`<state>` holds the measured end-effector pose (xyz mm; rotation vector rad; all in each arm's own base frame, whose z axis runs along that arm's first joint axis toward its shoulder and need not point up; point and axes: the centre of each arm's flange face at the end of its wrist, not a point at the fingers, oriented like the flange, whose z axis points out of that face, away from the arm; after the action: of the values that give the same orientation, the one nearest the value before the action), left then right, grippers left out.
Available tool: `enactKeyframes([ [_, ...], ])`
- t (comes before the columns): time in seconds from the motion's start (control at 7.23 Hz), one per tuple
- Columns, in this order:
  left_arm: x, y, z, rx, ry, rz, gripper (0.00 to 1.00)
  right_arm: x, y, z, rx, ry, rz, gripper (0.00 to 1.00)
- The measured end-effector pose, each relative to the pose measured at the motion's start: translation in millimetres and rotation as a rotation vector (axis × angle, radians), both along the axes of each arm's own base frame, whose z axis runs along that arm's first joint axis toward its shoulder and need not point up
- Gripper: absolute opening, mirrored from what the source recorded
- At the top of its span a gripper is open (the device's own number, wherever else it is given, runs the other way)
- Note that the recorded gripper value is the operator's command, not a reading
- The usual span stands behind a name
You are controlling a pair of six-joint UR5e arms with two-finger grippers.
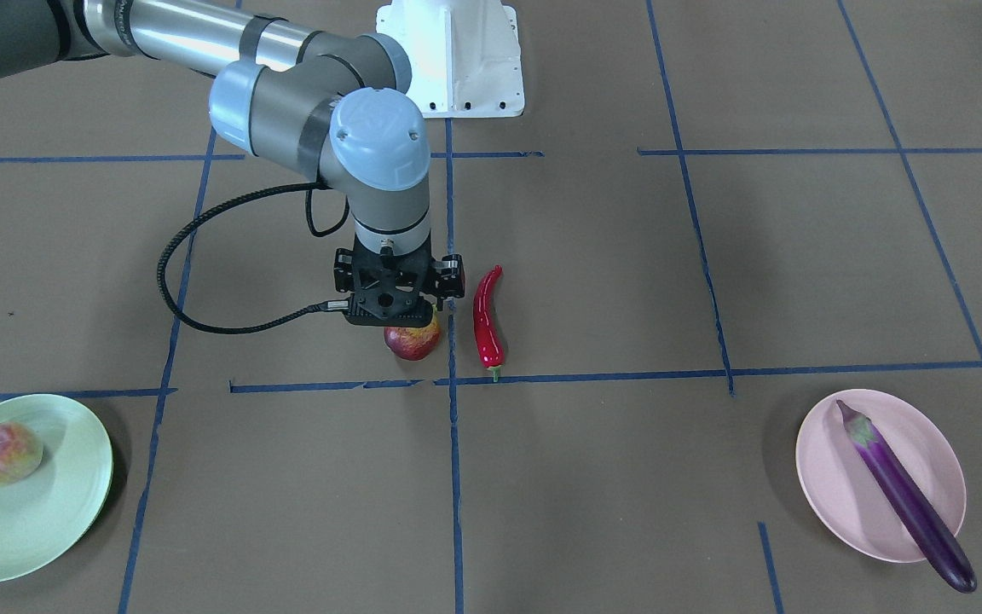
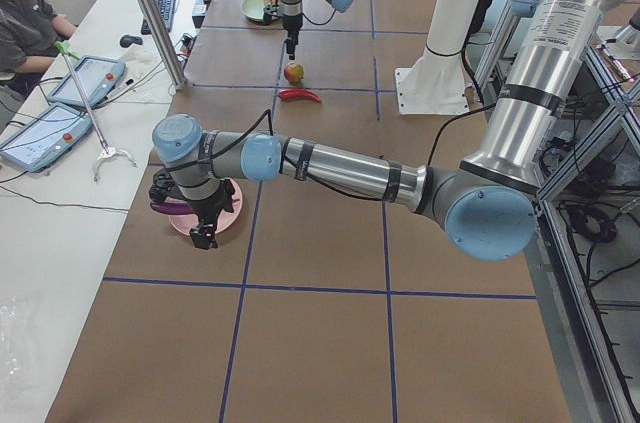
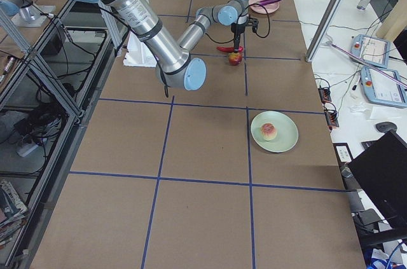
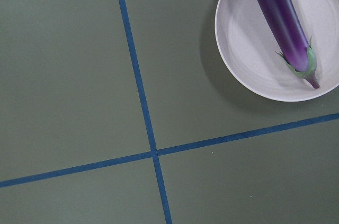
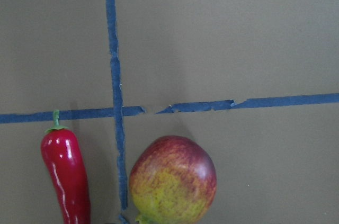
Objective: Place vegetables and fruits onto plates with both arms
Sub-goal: 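Lower the right gripper and grasp the pomegranate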
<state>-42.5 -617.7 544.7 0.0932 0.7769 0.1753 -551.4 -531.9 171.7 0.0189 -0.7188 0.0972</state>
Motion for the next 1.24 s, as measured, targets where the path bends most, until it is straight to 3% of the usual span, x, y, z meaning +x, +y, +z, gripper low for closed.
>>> enactKeyframes([
  [0.55, 0, 1, -3, -0.003, 0.000, -0.009, 1.00, -28, 7, 16, 0.027, 0.067, 0.002, 1.00],
  [0.97, 1, 1, -2, -0.005, 0.000, -0.008, 1.00, -41, -1, 27, 0.062, 0.032, 0.017, 1.00],
  [1.24, 1, 1, -2, -0.005, 0.001, -0.008, 1.00, -49, -2, 40, 0.059, 0.044, 0.008, 1.00],
])
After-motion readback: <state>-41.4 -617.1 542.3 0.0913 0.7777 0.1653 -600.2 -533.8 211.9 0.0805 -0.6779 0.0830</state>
